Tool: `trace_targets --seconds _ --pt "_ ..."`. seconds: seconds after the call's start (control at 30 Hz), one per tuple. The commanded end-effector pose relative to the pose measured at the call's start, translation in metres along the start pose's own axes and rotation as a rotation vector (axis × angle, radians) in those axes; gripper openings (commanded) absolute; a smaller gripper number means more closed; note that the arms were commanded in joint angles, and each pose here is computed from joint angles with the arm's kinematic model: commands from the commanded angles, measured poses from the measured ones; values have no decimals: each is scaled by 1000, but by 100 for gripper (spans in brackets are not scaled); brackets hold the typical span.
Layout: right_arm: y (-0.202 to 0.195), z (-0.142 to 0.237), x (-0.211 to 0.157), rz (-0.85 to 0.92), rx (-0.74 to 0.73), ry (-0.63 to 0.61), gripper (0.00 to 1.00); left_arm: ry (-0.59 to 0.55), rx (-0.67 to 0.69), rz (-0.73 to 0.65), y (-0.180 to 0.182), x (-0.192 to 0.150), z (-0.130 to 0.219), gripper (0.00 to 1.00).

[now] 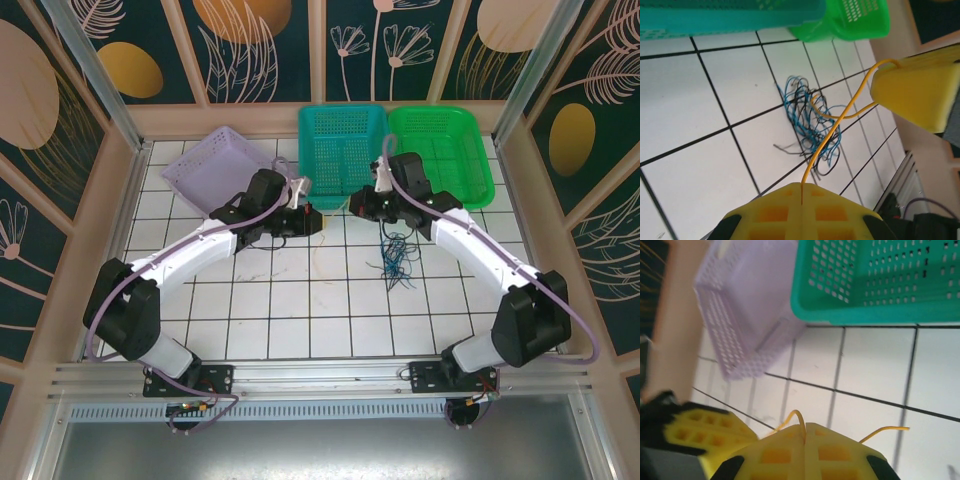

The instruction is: Untangle the cables

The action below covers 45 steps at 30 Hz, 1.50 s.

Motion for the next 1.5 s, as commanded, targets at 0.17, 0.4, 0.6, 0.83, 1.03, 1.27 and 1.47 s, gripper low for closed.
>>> trace_targets --seconds 0.17,0.4,0.6,0.83,1.03,1.27,1.47 --pt "-14 5 -20 600 -221 211 0 98 25 -85 6 -11 -3 0" --pt "-20 -5 -31 864 -386 263 11 93 39 -85 2 -4 -3 0" --pt "-6 15 -13 553 -319 96 38 30 44 -39 -5 10 -2 0" --pt "-17 32 -25 -379 -114 -37 48 -18 21 -3 -12 19 -2 0" --pt "-5 5 -76 -1175 251 38 47 -29 2 -12 -13 19 -1 0" --pt "24 15 -50 -1401 377 -104 75 -36 -1 -26 -9 15 -2 0" --pt "37 14 -33 -1495 492 -146 75 -40 1 -39 -11 11 -2 0"
Point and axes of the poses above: each hand's point on the last joint's axis, 136 mm out from that joint toward the fingers, its own z axis back along the fingers, its own y axis along the line the jaws close on, x = y × z, the point moved 6 cm from there along z, back along the fingers, and after that the axes turned 9 degrees about z, right-handed, at the moved point
